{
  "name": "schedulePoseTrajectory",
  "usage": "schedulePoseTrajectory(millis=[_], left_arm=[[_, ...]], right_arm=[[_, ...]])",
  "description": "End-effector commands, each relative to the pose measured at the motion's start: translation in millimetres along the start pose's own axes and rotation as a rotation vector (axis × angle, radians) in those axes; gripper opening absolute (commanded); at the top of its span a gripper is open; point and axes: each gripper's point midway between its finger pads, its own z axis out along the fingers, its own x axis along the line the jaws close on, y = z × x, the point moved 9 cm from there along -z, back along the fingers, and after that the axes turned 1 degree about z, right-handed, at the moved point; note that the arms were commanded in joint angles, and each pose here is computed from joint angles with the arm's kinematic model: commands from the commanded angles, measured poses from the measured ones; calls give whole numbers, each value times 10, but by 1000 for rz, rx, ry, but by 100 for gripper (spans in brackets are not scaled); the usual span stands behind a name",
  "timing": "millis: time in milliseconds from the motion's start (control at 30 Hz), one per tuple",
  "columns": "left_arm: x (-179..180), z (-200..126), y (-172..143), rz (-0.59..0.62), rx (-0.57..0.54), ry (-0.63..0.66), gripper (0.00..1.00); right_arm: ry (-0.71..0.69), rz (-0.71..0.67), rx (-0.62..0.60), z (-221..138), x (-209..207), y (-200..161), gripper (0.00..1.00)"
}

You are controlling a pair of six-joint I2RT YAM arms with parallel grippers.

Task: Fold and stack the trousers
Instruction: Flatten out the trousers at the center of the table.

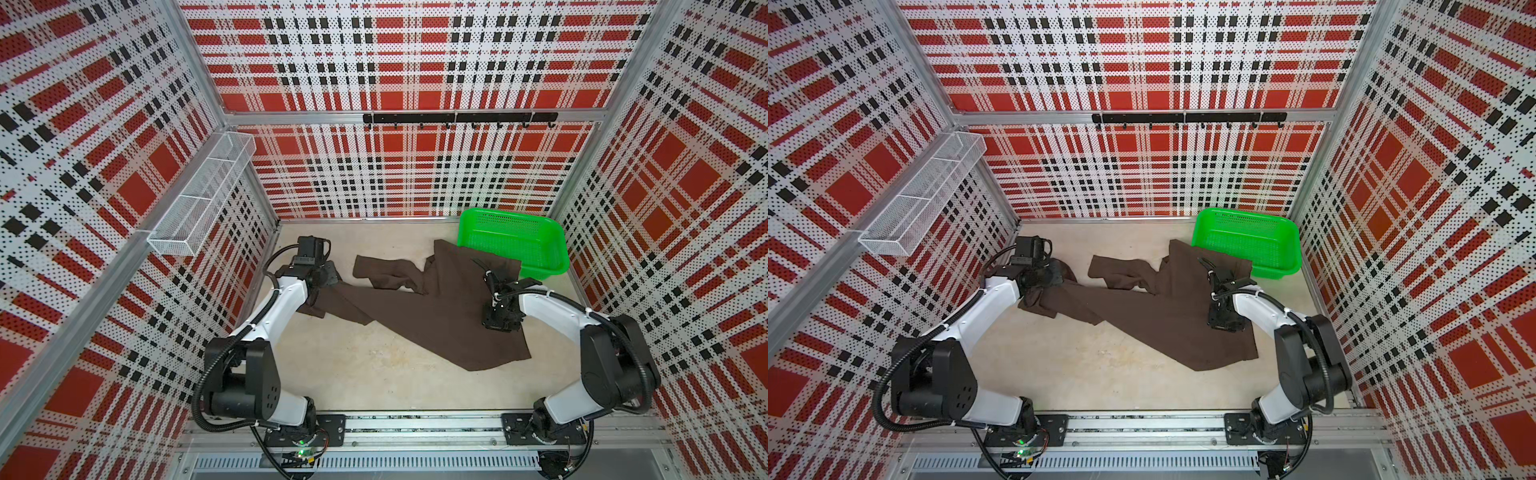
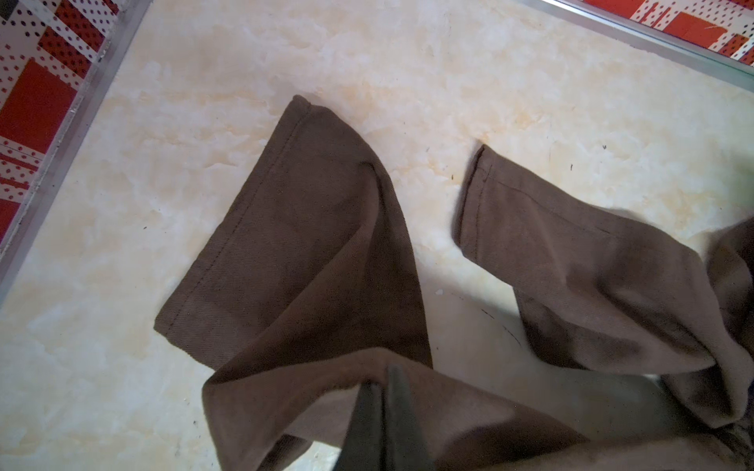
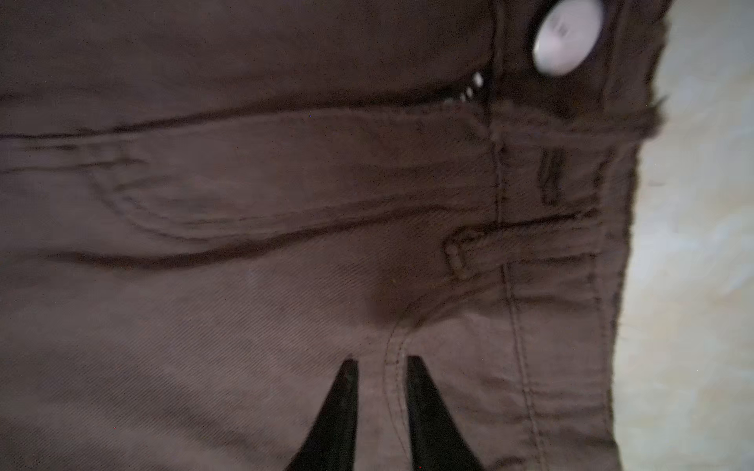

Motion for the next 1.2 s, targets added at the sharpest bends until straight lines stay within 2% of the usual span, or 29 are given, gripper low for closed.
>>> schedulePoseTrajectory(millis=[0,67,133,200,300,467,633,700,900,1167], left_arm=[[-79,36,72,18,-17,-22,11],[-116,36,89,19,-20,-31,29],[-136,6,120,16,-33,-43,51],[-128,-50,148,6,-51,-49,66],[-42,-199,196,-31,-95,-46,80],[257,-397,155,-117,-141,-26,93],[554,-372,-64,-253,-136,-18,99],[606,-302,-153,-309,-126,-19,100],[630,-55,-347,-428,-83,-29,93],[691,225,-553,-523,-44,12,84]], right_arm=[[-1,50,-42,91,-46,73,20],[-48,84,-44,141,-142,63,20],[-94,128,-46,204,-260,53,23],[-116,161,-32,272,-357,32,27],[-151,194,-29,342,-472,15,30],[-196,267,-73,291,-676,2,34],[-231,319,-193,13,-845,43,34],[-201,318,-225,-113,-826,70,34],[-99,265,-300,-431,-566,91,34],[-10,198,-296,-458,-213,55,34]])
